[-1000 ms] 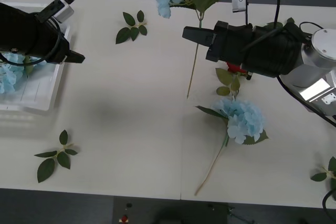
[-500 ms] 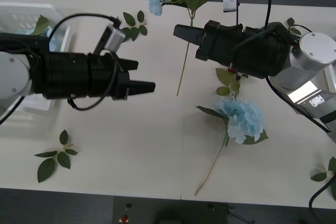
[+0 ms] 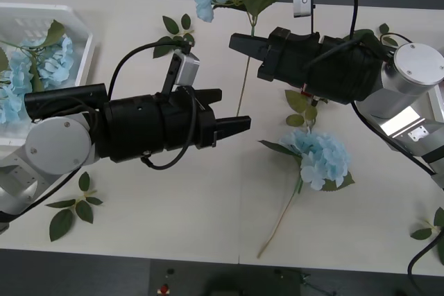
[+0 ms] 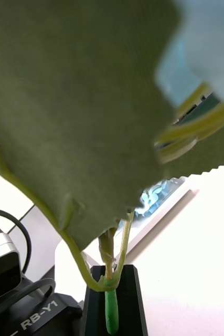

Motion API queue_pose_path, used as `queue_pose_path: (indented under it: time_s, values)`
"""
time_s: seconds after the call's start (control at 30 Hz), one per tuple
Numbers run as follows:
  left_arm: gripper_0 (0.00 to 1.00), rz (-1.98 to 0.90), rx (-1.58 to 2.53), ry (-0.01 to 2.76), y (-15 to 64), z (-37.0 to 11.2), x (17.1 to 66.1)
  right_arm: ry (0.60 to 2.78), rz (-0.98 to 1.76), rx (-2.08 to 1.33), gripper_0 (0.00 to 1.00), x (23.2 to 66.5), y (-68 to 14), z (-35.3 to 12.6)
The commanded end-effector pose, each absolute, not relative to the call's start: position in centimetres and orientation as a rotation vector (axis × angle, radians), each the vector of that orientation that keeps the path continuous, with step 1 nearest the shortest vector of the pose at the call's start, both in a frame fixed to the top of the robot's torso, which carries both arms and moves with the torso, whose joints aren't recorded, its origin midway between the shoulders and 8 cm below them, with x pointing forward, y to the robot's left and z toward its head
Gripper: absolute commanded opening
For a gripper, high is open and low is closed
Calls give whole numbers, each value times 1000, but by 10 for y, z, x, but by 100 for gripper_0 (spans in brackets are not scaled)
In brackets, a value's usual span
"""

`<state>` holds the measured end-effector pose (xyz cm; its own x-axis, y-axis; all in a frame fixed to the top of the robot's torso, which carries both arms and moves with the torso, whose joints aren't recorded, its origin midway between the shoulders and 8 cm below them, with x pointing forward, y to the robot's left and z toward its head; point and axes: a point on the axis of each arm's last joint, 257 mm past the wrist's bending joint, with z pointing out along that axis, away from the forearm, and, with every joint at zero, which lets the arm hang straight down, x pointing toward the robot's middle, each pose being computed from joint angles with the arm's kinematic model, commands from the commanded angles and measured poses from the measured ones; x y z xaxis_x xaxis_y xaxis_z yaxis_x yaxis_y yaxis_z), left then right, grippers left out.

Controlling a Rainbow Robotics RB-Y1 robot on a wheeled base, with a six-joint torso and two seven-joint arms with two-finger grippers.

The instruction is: Put the red flowers into the right box and the blue flowers into the left box

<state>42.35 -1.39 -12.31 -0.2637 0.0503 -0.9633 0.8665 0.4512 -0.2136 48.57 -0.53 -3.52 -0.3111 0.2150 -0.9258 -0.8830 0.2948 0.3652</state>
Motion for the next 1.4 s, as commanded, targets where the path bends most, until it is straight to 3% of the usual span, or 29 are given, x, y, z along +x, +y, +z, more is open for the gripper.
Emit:
queue_pose_path:
  time_s: [0.03,0.2,0.23,0.27,0.3,0.37,0.4,0.43,1.07,1.1,1.13,1.17,1.2,1.3,1.4]
  values:
    - [100,-924,845,1625,-13,-106,436,1428,1275,-677,0,479,4,-19]
    - [100,-945,862,1642,-29,-115,439,1428,1275,-677,0,479,4,-19]
    - [80,-941,858,1637,-32,-116,441,1428,1274,-678,0,479,4,-19]
    - [70,-936,860,1635,-33,-116,443,1428,1275,-677,0,479,4,-19]
    - [48,-928,864,1637,-33,-117,446,1429,1276,-678,0,479,4,-19]
    - [18,-916,867,1639,-32,-116,451,1428,1275,-677,0,479,4,-19]
    - [4,-913,870,1638,-33,-116,452,1428,1275,-677,0,479,4,-19]
    - [0,-912,872,1636,-35,-115,454,1429,1276,-678,0,479,4,-19]
    - [0,-911,860,1639,-33,-112,460,1422,1291,-661,0,480,3,-14]
    - [0,-908,856,1642,-30,-112,462,1420,1278,-660,5,482,2,-14]
    - [0,-900,851,1646,-25,-111,464,1419,1264,-661,36,484,1,-14]
    - [0,-891,842,1650,-17,-107,469,1416,1250,-673,56,484,1,-13]
    - [0,-889,831,1655,-9,-101,472,1416,1230,-682,65,487,-1,-12]
    - [0,-899,808,1671,12,-84,475,1418,1187,-706,80,490,-5,-10]
    - [0,-886,790,1706,38,-73,478,1427,1182,-709,82,492,-10,-10]
